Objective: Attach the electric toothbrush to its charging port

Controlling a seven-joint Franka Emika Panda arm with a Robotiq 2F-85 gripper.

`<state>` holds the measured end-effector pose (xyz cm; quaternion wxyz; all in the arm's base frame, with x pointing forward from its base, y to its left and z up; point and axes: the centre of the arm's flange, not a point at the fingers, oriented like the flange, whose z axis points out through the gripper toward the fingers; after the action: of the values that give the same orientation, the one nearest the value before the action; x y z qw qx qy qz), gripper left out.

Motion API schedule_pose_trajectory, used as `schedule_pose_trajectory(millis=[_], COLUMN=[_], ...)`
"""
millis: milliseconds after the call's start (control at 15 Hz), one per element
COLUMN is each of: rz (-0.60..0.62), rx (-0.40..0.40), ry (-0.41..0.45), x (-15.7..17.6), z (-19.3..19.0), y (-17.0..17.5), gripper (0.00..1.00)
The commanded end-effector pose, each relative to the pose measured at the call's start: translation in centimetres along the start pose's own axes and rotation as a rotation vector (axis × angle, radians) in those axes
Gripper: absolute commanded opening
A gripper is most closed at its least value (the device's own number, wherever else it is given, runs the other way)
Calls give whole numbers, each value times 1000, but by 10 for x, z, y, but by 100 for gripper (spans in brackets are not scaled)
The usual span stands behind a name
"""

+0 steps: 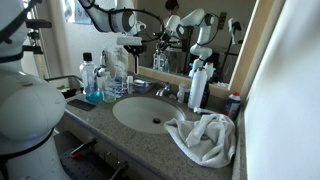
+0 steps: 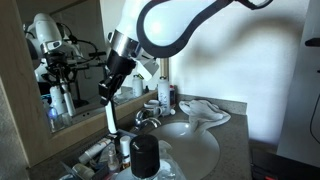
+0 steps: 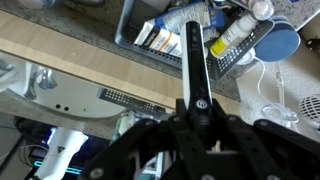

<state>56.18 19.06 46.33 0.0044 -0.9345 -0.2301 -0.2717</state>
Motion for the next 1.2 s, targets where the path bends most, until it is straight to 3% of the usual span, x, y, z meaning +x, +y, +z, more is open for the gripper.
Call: schedule_pose_trajectory(millis=[0, 667, 1133], rz=[-86, -283, -366], rx=[53, 189, 253], ry=[29, 72, 83], x=[30, 53, 60], z=[11, 36, 55], y=[-13, -63, -71], gripper=[13, 13, 13])
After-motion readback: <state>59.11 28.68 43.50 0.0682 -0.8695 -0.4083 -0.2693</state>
